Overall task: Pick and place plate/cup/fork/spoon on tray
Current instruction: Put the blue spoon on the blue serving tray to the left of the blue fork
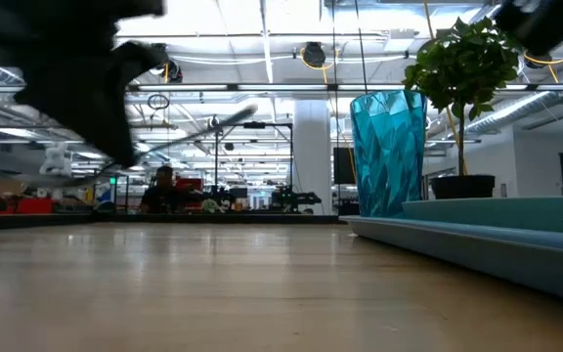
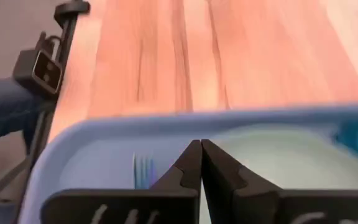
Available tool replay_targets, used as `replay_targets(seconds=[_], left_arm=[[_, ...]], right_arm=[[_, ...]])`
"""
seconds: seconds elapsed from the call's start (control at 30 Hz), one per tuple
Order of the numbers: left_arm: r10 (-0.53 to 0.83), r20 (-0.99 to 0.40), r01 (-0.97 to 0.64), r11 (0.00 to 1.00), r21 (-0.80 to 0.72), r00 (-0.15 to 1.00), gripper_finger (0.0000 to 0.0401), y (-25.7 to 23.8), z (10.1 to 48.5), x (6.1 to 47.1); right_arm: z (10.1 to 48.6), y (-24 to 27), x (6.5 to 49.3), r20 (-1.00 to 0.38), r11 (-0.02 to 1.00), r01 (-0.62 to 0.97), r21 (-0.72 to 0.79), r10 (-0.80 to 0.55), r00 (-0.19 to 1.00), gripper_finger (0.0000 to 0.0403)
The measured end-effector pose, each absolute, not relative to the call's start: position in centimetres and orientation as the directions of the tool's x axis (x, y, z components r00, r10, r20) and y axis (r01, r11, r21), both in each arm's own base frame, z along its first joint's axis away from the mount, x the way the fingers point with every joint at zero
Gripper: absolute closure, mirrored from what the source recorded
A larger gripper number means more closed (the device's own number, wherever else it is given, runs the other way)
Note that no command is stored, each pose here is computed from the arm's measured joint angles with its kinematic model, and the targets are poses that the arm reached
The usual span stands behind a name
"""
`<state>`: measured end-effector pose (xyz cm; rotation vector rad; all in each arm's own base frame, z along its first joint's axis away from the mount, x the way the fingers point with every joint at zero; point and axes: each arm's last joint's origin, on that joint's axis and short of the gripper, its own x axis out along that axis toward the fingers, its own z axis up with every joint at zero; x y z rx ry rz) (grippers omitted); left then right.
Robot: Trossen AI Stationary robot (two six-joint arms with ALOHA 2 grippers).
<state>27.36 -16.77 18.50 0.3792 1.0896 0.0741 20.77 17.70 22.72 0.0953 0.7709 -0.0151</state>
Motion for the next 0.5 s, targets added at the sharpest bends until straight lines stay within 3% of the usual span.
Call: replay_targets(seconds=[0.2,0.5], left_arm=[[0.258,-0.763,0.070,0.927,0.368,0.592,0.0392,-15.9,19.9,29.8],[0.302,-0.726,-0.054,0.937,0.344,0.618,0.0389,-14.1,19.6,31.7]], right_arm=[[21.4,18.2,25.1,-0.577,0.998,-0.058,-0.021,0.035,0.816,0.0373],[24.2,17.6,30.3,-0.477,0.980,-0.039,-0.193,-0.059,0.877,0.0278]])
